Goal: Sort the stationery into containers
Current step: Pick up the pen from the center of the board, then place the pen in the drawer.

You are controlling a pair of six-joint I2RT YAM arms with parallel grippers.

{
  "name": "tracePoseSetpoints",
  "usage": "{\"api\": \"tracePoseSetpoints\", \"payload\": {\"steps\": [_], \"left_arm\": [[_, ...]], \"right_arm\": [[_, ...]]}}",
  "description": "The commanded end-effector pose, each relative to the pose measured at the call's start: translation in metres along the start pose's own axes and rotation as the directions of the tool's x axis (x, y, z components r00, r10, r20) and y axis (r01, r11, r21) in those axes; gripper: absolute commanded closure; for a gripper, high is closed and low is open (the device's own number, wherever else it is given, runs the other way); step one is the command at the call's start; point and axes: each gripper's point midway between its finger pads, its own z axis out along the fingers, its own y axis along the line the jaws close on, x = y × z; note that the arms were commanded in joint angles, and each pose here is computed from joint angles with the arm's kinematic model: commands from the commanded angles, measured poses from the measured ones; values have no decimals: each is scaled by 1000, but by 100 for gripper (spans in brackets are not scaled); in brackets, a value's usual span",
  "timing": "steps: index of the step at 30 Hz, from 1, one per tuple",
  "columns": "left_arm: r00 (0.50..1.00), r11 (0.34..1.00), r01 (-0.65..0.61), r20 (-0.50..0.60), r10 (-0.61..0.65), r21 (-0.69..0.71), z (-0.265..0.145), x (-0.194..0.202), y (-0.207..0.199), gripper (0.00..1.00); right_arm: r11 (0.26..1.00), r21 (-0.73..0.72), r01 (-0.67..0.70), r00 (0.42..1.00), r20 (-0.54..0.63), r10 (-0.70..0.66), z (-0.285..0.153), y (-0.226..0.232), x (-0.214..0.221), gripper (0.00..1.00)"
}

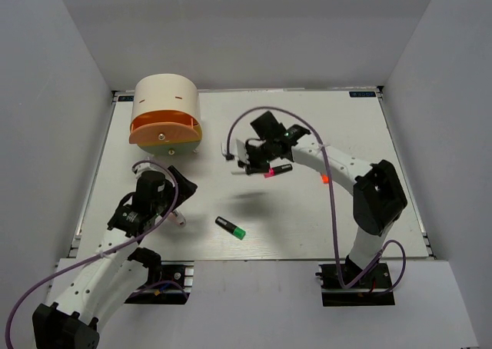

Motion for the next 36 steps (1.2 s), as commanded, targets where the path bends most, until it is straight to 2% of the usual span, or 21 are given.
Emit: {"api": "tracePoseSetpoints", "payload": {"steps": [1,3,5,6,7,8,10,12,13,16,17,19,20,23,29,30,36], "left_arm": [[1000,997,9,9,-9,75,1,-1,-12,1],[1000,995,10,13,-11,97,-1,-2,-16,1],[1000,995,10,13,-11,97,-1,-2,-16,1],[1000,995,10,13,-11,97,-1,-2,-16,1],[1000,996,9,8,-10,90,-1,0,-14,1],[1000,995,10,13,-11,97,-3,-1,-15,1],[1000,995,10,6,-10,103,-3,0,-16,1],[1000,995,10,6,-10,103,-3,1,-14,1],[1000,995,9,1,-9,96,-3,3,-12,1],[1000,996,18,-6,-17,89,-3,4,-11,1],[1000,996,18,-6,-17,88,-3,4,-11,1],[1000,996,18,-6,-17,88,-3,4,-11,1],[1000,996,18,-6,-17,88,-3,4,-11,1],[1000,996,18,-6,-17,88,-3,4,-11,1],[1000,996,8,-21,-6,83,2,6,-12,1],[1000,997,7,-27,-5,75,4,8,-10,1],[999,995,8,-51,-3,97,5,11,-16,1]], "right_arm": [[995,94,20,976,215,-40,-52,-39,-91,100],[987,157,19,950,304,-66,-76,-63,-132,100],[987,160,-4,935,350,-53,-69,-78,-149,100],[978,209,-5,904,419,-85,-92,-93,-181,100],[975,223,-19,885,458,-87,-97,-101,-193,100],[978,205,-33,883,464,-67,-82,-108,-194,100],[967,252,-39,812,572,-116,-111,-122,-238,100],[965,260,-46,781,611,-128,-110,-132,-253,100],[962,270,-50,731,666,-149,-117,-136,-274,100],[962,267,-58,669,726,-161,-119,-138,-298,100],[953,301,-46,615,760,-211,-130,-140,-314,100],[954,297,-48,586,782,-214,-126,-141,-321,100],[948,317,-40,545,802,-246,-133,-139,-333,100],[942,335,-26,504,818,-277,-131,-137,-345,100],[950,310,-22,478,838,-263,-104,-140,-342,100],[948,318,-12,443,852,-280,-108,-139,-346,100],[945,324,-42,429,860,-276,-84,-150,-340,100]]}}
